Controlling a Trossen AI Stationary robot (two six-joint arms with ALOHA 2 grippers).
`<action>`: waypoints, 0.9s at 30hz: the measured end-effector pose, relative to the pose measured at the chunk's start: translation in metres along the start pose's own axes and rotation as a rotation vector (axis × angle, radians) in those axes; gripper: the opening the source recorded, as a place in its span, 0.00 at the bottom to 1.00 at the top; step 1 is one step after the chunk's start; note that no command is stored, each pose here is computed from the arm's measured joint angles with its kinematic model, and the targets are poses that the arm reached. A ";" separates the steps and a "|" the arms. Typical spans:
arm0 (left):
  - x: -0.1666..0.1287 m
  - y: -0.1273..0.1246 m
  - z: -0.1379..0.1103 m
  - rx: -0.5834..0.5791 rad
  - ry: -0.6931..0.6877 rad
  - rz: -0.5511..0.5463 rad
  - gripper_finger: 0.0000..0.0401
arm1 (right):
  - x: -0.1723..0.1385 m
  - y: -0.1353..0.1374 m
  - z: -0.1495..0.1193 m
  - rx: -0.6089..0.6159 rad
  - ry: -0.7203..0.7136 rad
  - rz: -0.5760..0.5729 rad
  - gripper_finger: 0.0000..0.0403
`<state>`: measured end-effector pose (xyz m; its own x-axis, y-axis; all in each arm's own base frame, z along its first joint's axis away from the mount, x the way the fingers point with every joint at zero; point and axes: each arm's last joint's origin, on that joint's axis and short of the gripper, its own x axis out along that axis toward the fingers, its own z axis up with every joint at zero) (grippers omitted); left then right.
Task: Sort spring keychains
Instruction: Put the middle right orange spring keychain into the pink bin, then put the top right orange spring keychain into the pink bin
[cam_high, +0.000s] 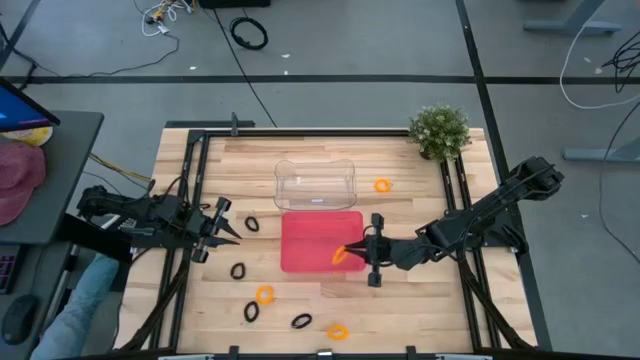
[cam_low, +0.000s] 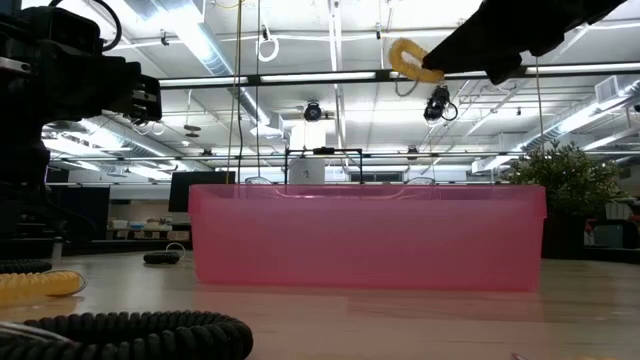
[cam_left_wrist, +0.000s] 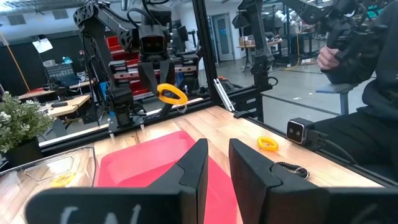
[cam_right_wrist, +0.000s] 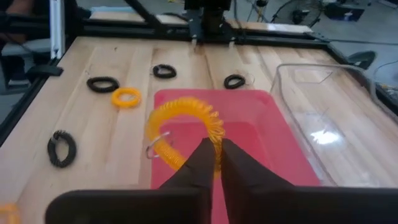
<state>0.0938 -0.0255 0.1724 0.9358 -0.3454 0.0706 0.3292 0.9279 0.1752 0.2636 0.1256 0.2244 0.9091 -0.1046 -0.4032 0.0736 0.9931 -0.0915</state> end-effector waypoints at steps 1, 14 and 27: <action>0.000 0.000 0.000 0.000 -0.001 0.000 0.17 | 0.000 0.000 -0.001 -0.003 0.006 0.004 0.07; 0.000 0.000 0.000 0.000 -0.001 0.000 0.17 | 0.000 -0.001 -0.003 0.007 0.023 -0.013 0.36; 0.000 0.000 0.000 0.000 -0.001 0.000 0.17 | 0.000 -0.002 -0.009 -0.065 0.082 -0.023 0.47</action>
<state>0.0938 -0.0255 0.1725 0.9356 -0.3456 0.0714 0.3294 0.9278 0.1752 0.2595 0.1229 0.2166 0.8706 -0.1339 -0.4734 0.0647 0.9851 -0.1596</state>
